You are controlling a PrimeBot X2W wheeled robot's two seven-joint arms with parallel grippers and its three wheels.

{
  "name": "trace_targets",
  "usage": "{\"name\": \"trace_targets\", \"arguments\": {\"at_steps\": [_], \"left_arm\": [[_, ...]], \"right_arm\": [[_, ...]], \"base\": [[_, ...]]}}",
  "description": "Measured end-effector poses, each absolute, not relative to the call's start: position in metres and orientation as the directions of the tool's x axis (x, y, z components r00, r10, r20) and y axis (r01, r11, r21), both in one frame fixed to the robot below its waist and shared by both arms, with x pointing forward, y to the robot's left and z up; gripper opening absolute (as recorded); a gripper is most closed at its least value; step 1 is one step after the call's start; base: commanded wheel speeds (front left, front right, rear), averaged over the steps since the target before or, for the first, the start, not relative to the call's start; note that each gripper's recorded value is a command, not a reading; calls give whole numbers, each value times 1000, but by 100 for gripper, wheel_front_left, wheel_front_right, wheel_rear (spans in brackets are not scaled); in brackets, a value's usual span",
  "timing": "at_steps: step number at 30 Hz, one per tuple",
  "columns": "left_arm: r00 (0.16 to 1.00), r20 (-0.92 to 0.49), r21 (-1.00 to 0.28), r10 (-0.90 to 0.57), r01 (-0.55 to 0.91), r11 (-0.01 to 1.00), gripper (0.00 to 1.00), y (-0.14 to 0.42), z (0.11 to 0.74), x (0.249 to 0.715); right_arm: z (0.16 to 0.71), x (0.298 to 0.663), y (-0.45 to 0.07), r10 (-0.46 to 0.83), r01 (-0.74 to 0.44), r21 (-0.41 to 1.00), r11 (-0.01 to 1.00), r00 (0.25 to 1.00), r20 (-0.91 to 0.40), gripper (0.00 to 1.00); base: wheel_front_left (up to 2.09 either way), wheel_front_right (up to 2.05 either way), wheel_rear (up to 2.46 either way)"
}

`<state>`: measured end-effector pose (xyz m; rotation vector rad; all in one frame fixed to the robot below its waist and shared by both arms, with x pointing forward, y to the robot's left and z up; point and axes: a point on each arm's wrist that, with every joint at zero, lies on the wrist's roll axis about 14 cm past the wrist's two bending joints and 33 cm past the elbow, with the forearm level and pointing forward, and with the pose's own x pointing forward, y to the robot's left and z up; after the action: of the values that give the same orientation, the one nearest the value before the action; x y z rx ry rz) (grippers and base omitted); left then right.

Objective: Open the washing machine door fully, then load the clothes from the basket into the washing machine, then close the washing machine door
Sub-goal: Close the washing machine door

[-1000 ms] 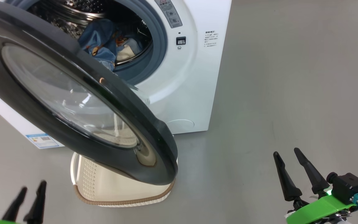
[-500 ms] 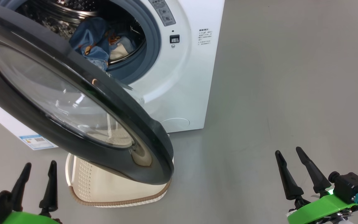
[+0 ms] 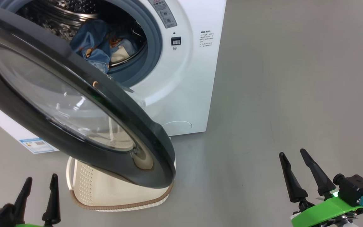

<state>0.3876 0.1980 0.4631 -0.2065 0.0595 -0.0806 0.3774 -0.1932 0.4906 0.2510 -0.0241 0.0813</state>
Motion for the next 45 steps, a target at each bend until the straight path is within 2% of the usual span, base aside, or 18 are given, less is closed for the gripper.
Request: {"name": "trace_targets", "arguments": {"at_steps": [7,9,10,11,12,17,22,25,31,37,45], "left_arm": [[996,-43,-206,-78,67,976,100,201,466,385],[996,-38,-207,-75,66,976,100,201,468,385],[997,-35,-207,-74,65,976,100,201,469,384],[997,-32,-207,-73,65,976,100,201,469,384],[997,-29,-210,-72,64,976,100,200,470,384],[998,-12,-230,-62,57,971,100,197,475,379],[999,10,-246,-41,42,968,100,199,482,374],[999,27,-255,-23,30,967,100,202,487,369],[999,49,-256,13,0,967,100,210,494,358],[997,45,-264,57,-43,963,100,221,493,346],[995,35,-268,92,-79,960,100,230,490,341]], "right_arm": [[492,378,-187,96,-103,249,963,995,40,100],[493,379,-182,110,-117,250,961,993,43,47],[495,379,-180,115,-124,252,960,992,48,37],[497,380,-177,121,-131,253,959,991,55,4],[500,381,-175,128,-141,255,957,990,65,0],[540,396,-153,175,-222,265,938,966,189,0],[593,402,-122,252,-347,247,905,904,346,0],[632,397,-97,309,-446,232,865,836,454,0],[697,365,-36,448,-659,147,737,640,625,0],[683,342,16,590,-781,127,611,557,585,0],[626,332,57,723,-837,184,515,540,431,0]], "base": [[0,0,0],[0,0,0],[0,0,0],[0,0,0],[0,0,0],[0,0,0],[0,0,0],[0,0,0],[0,0,0],[0,0,0],[0,0,0]]}}
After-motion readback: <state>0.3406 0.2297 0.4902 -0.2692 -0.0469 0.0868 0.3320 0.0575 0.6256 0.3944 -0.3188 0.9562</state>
